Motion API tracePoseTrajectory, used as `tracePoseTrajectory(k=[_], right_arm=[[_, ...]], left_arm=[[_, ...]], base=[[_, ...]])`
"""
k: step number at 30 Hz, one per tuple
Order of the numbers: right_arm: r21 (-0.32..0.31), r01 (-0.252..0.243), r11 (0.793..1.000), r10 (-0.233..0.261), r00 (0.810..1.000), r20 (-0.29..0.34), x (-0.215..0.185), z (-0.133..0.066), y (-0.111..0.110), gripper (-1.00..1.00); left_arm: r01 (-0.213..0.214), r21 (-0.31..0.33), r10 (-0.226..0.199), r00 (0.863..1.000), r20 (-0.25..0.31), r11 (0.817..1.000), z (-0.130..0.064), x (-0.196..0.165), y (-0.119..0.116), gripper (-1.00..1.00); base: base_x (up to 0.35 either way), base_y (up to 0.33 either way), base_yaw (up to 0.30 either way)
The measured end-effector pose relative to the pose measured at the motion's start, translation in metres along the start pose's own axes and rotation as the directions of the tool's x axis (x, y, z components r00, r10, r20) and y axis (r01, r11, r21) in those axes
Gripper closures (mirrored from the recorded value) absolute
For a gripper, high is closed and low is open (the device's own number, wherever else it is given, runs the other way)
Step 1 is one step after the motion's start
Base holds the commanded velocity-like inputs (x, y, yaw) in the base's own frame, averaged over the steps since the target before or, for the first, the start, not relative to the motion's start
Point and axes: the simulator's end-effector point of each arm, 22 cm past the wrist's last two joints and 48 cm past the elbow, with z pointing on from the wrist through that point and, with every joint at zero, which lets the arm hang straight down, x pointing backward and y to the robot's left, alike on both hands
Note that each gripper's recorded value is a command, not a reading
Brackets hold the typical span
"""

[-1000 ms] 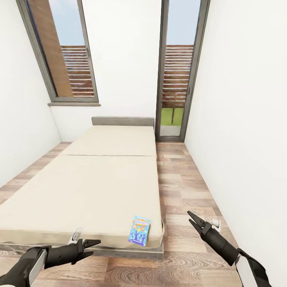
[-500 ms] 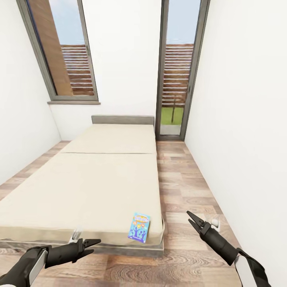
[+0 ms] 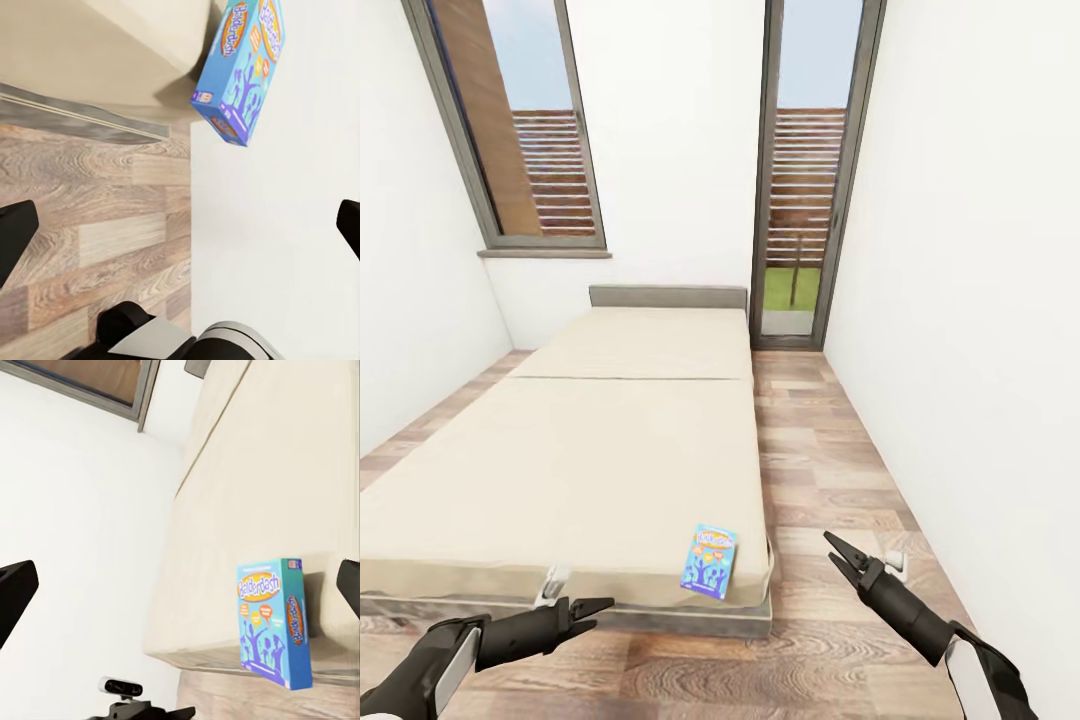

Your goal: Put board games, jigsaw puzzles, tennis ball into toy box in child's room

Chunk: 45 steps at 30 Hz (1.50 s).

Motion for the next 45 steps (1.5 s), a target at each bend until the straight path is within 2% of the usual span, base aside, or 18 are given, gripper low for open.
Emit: tracePoseTrajectory(k=[25,32,45], right_arm=[[-0.003,-0.001,1.000,0.001,1.000,0.005,0.027,-0.002,-0.047,-1.00],[-0.007,0.001,1.000,-0.001,1.000,0.006,0.034,-0.004,-0.058,-1.00],[-0.016,0.008,1.000,-0.008,1.000,-0.017,0.041,0.001,-0.054,-1.00]], left_arm=[[-0.008,0.005,0.008,1.000,0.009,1.000,0.019,0.019,0.044,-1.00],[-0.011,0.006,0.011,1.000,0.011,1.000,0.024,0.024,0.056,-1.00],[-0.012,0.009,0.012,1.000,0.013,1.000,0.023,0.024,0.055,-1.00]], base=[[0.000,0.000,0.000],[0.000,0.000,-0.143],[0.000,-0.017,-0.037]])
